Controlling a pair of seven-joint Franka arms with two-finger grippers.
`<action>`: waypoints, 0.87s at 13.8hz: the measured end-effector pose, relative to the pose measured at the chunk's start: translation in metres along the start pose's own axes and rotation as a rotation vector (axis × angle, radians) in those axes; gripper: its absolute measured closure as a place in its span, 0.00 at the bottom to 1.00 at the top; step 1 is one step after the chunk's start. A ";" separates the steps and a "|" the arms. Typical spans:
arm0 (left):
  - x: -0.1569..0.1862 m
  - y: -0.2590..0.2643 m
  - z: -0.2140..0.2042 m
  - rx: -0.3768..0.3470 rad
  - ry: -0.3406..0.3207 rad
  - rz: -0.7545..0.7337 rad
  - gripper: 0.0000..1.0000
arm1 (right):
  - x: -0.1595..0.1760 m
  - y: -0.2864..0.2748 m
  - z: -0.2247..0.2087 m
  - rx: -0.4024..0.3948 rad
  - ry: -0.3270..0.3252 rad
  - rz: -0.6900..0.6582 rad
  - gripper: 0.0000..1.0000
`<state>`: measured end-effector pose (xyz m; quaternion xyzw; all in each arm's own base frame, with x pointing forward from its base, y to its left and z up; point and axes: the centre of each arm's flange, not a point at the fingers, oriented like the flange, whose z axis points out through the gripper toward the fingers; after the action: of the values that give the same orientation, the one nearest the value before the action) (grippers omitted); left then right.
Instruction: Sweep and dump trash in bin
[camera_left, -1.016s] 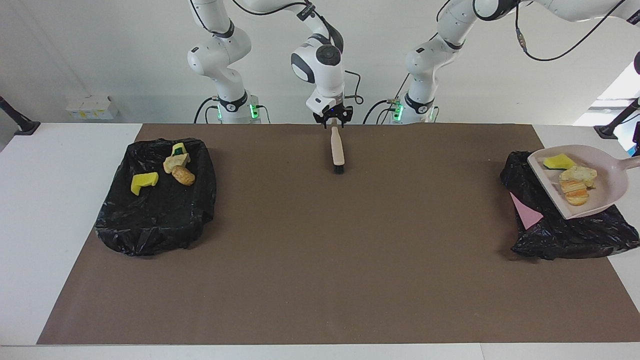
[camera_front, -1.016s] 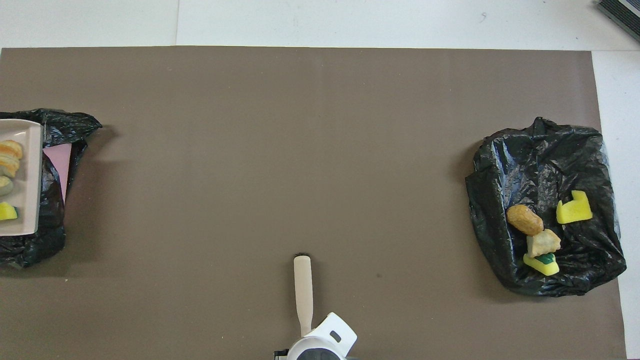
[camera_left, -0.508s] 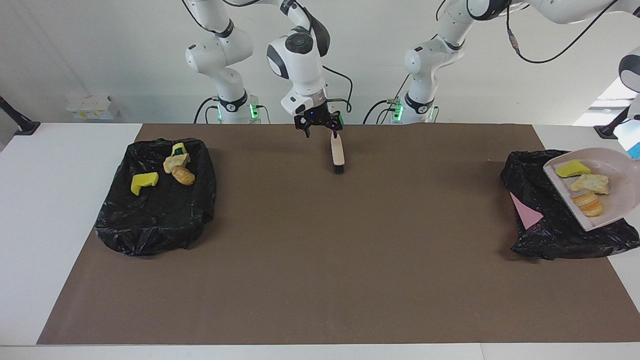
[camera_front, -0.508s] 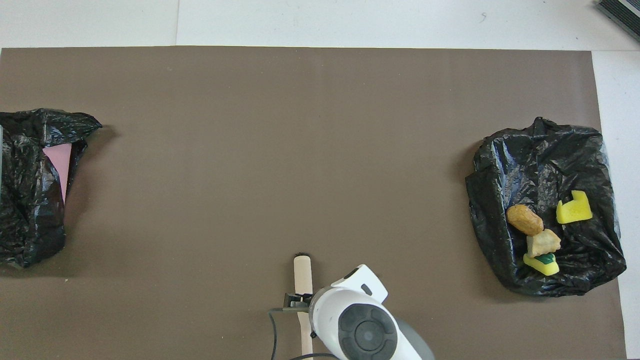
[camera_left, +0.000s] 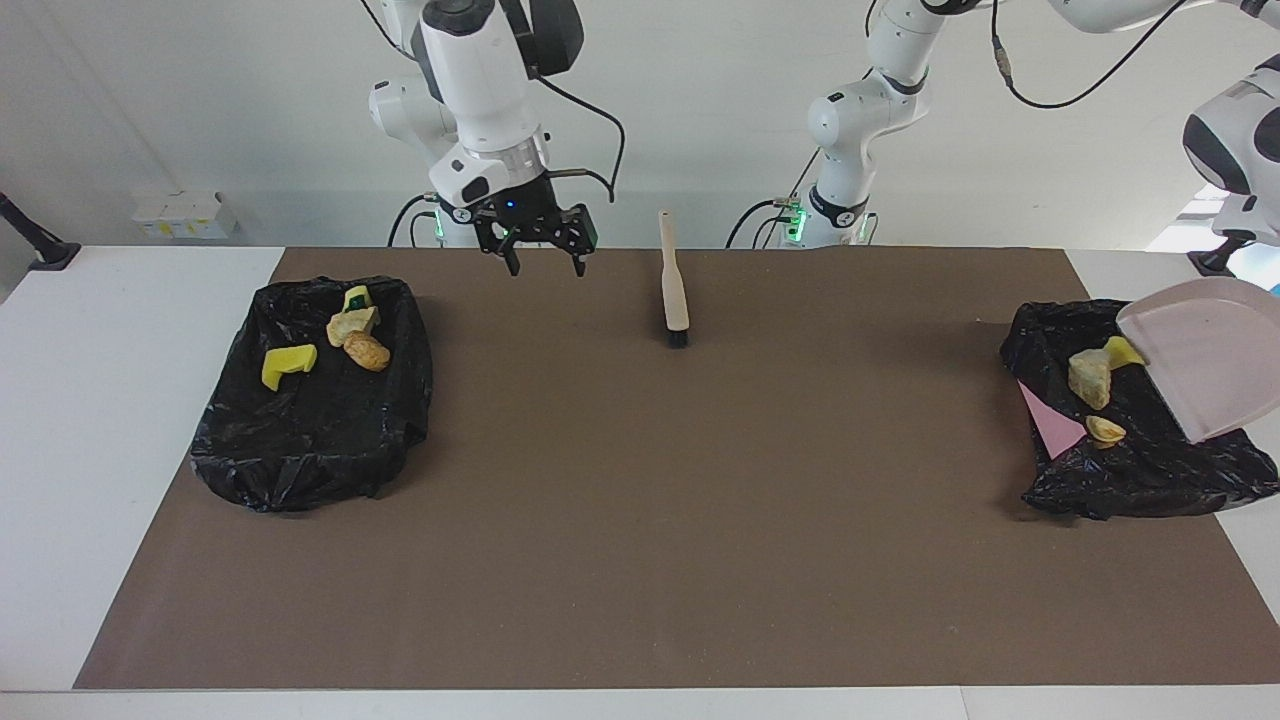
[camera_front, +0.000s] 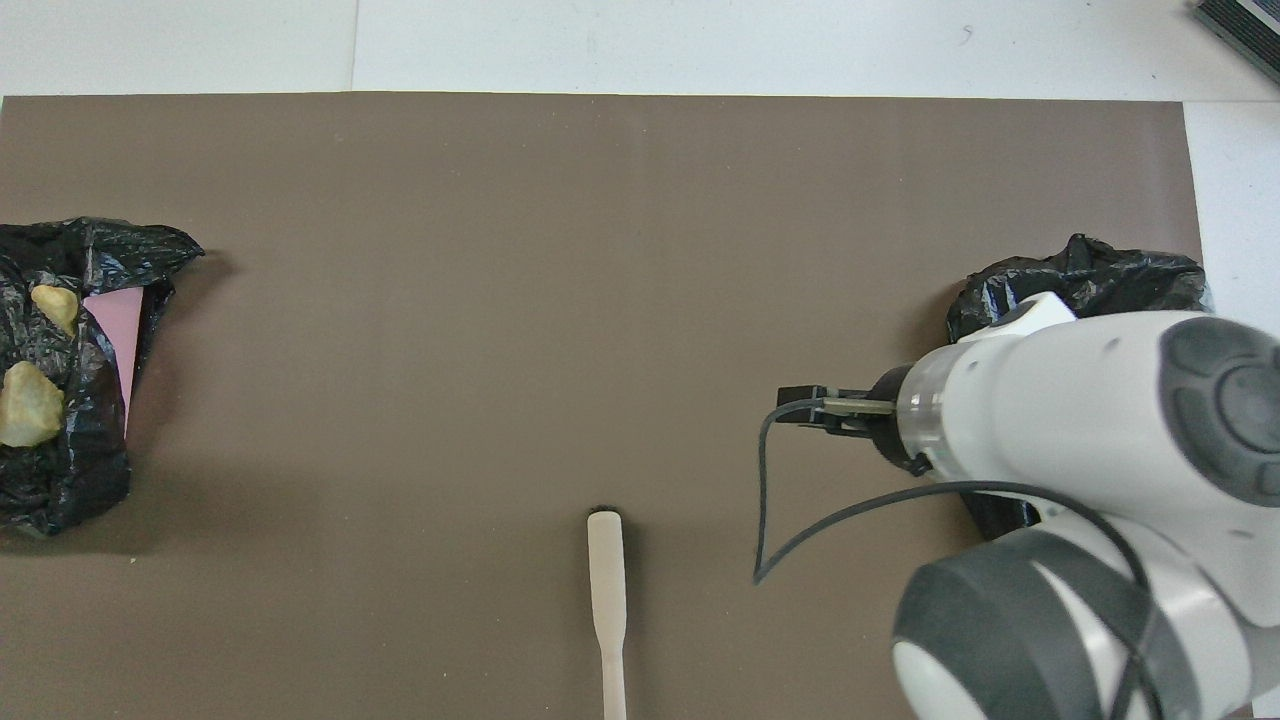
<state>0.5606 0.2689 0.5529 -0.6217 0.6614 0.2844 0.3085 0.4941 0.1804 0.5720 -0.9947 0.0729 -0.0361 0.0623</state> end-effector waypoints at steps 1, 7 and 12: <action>0.000 0.005 -0.003 0.001 -0.005 -0.001 0.67 | 0.010 0.017 -0.014 -0.007 0.012 -0.009 0.00; 0.003 0.009 -0.051 0.016 0.014 -0.043 0.67 | 0.029 0.061 -0.075 -0.120 0.051 -0.023 0.00; 0.062 0.004 -0.120 -0.073 0.130 -0.200 0.67 | 0.044 0.083 -0.099 -0.183 0.004 -0.032 0.00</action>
<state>0.5477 0.1380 0.5829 -0.7125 0.6039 0.2354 0.2688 0.5184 0.0808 0.6621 -0.9972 0.0602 -0.0324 -0.0295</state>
